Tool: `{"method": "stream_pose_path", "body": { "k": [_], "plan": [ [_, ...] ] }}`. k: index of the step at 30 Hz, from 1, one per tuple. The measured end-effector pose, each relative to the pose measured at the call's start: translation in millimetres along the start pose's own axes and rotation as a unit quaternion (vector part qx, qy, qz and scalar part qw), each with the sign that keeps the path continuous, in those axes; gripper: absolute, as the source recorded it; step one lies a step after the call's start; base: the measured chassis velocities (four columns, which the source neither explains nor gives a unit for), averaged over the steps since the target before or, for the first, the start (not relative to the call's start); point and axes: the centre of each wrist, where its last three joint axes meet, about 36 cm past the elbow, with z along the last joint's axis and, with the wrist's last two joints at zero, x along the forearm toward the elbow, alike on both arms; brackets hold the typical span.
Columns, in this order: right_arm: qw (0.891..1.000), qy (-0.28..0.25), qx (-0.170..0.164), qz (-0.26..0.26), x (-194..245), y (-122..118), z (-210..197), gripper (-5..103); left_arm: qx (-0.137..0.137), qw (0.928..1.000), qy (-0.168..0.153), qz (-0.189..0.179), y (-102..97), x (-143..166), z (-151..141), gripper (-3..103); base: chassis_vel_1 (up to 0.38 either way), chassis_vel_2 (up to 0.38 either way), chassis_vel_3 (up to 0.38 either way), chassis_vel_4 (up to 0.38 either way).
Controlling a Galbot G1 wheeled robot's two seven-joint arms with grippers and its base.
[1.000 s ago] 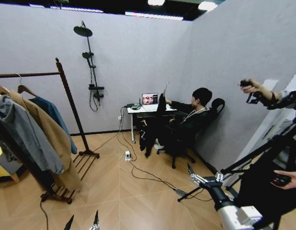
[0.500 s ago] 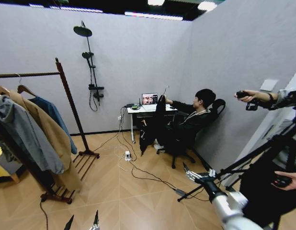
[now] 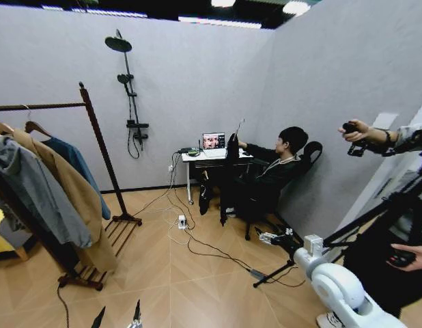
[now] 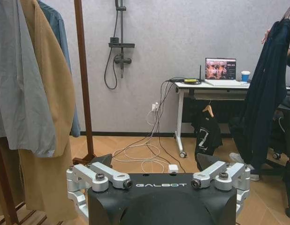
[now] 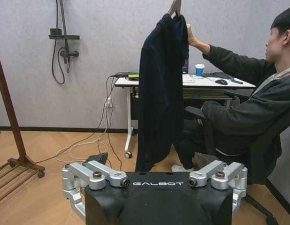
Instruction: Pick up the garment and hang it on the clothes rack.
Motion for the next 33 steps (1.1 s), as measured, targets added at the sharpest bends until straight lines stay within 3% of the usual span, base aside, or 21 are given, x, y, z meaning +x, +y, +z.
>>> {"method": "stream_pose_path", "body": {
  "k": [11, 20, 33],
  "plan": [
    [0.990, -0.132, -0.045, -0.028, -8.9, -10.2, -7.8, 100, 0.000, 1.0000, 0.000, 0.000, 0.0, 0.0, 0.0, 100, -0.004, 0.005, 0.002, -0.006],
    [0.989, -0.139, -0.036, -0.026, -9.6, -14.6, 5.6, 100, 0.000, 1.0000, 0.000, 0.000, 0.0, 0.0, 0.0, 100, -0.108, 0.118, 0.113, -0.120],
    [0.988, -0.148, -0.026, -0.025, -13.2, -19.5, 13.9, 100, 0.000, 1.0000, 0.000, 0.000, 0.0, 0.0, 0.0, 100, -0.253, 0.253, 0.257, -0.250]
  ]
}}
